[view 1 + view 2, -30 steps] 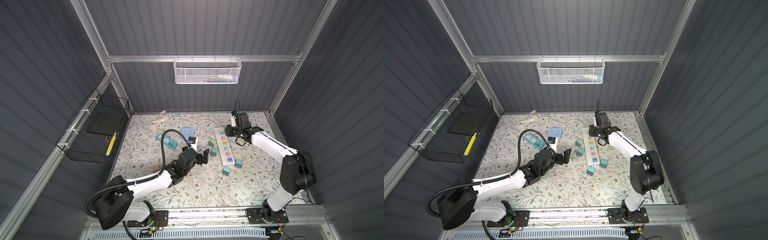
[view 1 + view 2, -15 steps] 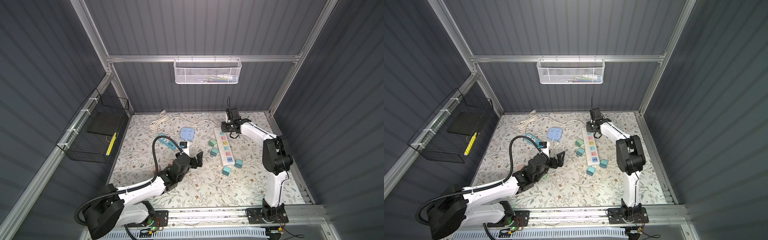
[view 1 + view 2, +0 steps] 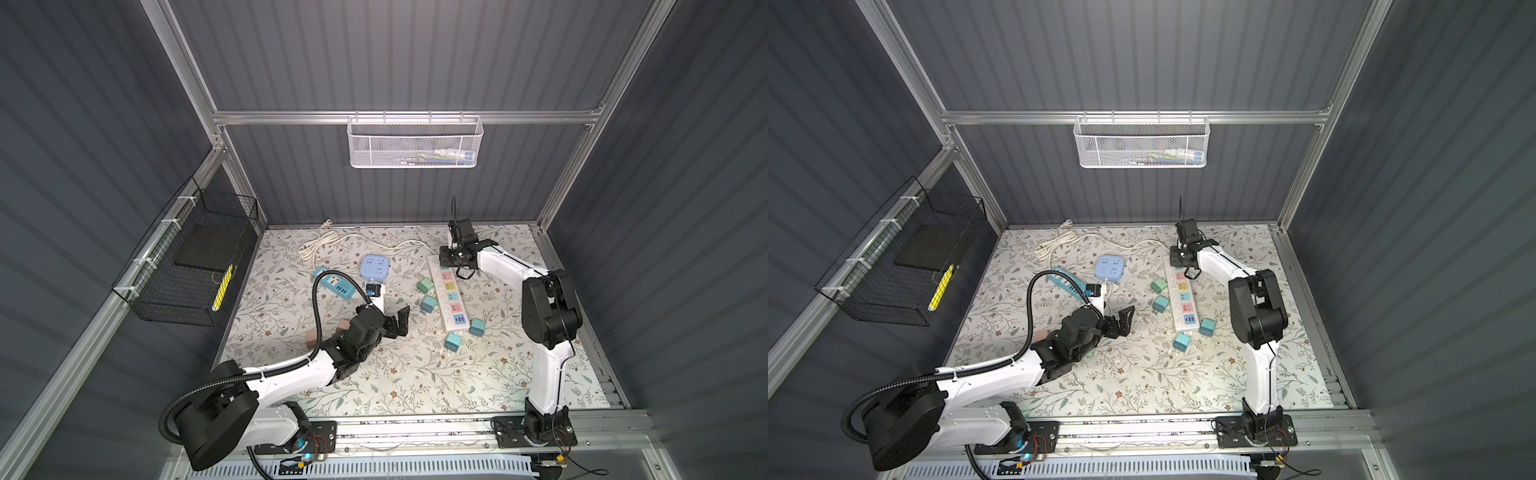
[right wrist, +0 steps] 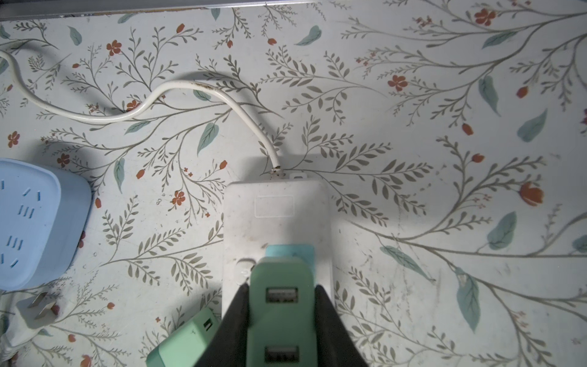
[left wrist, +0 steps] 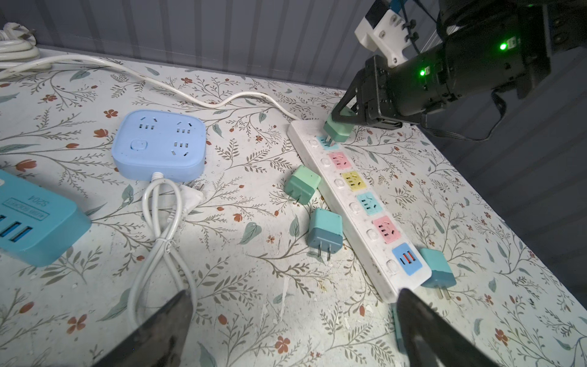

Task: Insert the plug
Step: 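Carry the adapter to the strip's end socket while the left arm withdraws, then lower the green adapter into the strip's end socket and open the right gripper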

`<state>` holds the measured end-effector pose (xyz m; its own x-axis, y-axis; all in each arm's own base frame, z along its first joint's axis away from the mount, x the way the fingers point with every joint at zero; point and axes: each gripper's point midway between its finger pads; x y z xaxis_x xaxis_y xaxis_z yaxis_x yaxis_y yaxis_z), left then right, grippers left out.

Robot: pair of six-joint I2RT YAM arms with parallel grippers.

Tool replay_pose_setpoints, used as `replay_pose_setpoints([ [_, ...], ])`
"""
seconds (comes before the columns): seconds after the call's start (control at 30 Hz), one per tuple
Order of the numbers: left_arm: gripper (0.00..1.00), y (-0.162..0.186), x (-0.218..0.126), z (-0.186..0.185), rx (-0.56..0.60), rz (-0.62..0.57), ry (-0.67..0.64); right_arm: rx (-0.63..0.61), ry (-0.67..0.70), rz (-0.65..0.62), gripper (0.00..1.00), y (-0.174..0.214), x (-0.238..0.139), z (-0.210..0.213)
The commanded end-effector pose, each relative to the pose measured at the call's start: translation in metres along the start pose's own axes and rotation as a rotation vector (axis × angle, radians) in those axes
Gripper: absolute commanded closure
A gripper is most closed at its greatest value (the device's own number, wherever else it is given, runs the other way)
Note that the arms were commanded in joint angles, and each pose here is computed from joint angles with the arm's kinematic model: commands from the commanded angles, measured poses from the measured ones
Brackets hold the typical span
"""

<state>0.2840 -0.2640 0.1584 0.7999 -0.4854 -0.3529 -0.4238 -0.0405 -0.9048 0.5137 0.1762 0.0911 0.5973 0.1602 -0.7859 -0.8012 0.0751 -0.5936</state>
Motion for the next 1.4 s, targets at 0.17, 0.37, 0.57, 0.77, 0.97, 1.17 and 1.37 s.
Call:
replay_pose_setpoints([
  [0.17, 0.00, -0.019, 0.001, -0.006, 0.013, -0.043, 0.024, 0.021, 0.024, 0.032, 0.82, 0.016, 0.018, -0.004],
  [0.37, 0.00, -0.018, 0.001, -0.004, 0.010, -0.044, 0.019, -0.032, 0.058, 0.015, 0.83, 0.026, 0.016, 0.000],
  [0.57, 0.00, -0.019, 0.001, -0.004, 0.015, -0.046, 0.018, -0.058, 0.115, 0.008, 0.83, 0.043, 0.013, -0.009],
  [0.77, 0.00, -0.019, 0.002, -0.003, 0.017, -0.042, 0.018, -0.068, 0.124, -0.010, 0.83, 0.040, 0.009, -0.020],
  [0.97, 0.00, -0.016, 0.003, -0.003, 0.015, -0.038, 0.021, -0.093, 0.108, 0.001, 0.83, 0.059, 0.007, -0.018],
  [1.17, 0.00, -0.019, 0.004, -0.005, 0.028, -0.035, 0.027, -0.038, 0.123, -0.009, 0.84, 0.059, -0.001, -0.038],
  [1.37, 0.00, -0.025, 0.006, -0.009, 0.036, -0.038, 0.038, -0.027, 0.007, -0.036, 0.83, 0.033, -0.012, -0.016],
])
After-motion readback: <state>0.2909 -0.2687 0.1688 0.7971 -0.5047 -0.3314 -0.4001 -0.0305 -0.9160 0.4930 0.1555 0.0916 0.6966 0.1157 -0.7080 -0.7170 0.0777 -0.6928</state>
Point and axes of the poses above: each gripper's point midway between its finger pads, its own x axis out along the fingers, its own z axis along the line the jaws close on, y = z × x, and after that the axes turned 5 degrees about x, right-handed
